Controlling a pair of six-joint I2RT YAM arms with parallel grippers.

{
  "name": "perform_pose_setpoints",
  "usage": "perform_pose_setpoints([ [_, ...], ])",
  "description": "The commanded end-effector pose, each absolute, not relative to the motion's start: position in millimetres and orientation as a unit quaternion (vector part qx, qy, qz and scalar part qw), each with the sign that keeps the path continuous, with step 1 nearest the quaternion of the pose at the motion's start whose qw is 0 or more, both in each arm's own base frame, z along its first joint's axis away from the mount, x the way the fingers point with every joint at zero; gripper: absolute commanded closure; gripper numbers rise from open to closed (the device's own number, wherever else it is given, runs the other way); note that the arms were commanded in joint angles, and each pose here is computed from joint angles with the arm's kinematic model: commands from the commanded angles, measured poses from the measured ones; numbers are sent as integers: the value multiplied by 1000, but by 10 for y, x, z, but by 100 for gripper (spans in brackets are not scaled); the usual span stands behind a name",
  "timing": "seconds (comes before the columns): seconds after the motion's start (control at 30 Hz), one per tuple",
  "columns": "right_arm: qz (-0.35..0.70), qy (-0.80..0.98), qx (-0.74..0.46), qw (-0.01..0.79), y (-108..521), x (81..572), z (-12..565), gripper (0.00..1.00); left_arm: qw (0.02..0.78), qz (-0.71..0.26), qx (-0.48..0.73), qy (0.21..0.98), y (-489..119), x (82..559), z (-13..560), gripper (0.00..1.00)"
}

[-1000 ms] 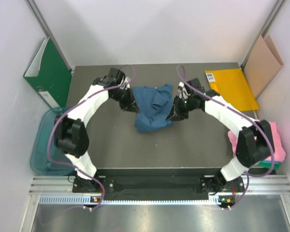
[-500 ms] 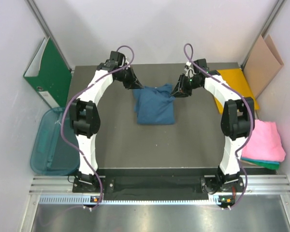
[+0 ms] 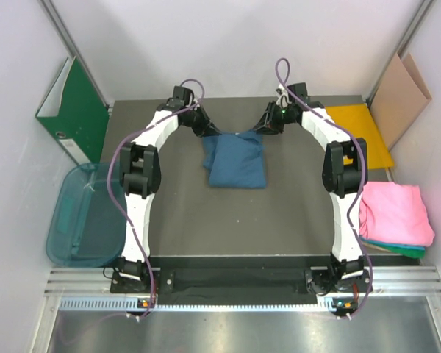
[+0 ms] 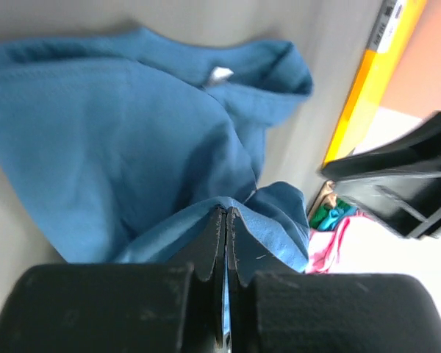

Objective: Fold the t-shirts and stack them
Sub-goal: Fold the long partially folded tshirt into a neat square, then smooth out wrinkles on the folded tshirt

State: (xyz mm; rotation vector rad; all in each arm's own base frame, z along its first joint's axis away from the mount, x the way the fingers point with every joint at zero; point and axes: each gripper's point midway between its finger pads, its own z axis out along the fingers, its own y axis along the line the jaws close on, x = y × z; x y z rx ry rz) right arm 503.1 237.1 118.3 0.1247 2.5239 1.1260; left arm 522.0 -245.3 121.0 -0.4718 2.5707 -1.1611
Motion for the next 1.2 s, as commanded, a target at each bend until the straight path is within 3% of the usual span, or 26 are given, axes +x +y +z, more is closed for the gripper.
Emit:
perform_pose_setpoints([
  [0.0,421,868,54,256,2291,5483,1504,73,181,-422,-182,869,-2329,5531,1384,100],
  [0.17,415,865,68,273,2195,5653,1523,70,206,-410,-209,864,-2121,5704,1371,100],
  [0.27,405,869,52,279,2153,5585,1619,59,204,-422,-218,856,-2035,5774,1347,100],
  [0.4,389,880,31,270,2086,5281,1532,30,201,-432,-214,853,-1994,5800,1311,100],
  [0.6,422,869,16,256,2138,4803,1484,16,185,-438,-213,853,-2018,5790,1158,100],
  [0.8,455,852,10,258,2296,4644,1492,17,172,-432,-212,860,-2012,5747,1006,100],
  [1.17,482,840,2,249,2757,4930,1471,28,165,-423,-211,866,-1948,5705,888,100],
])
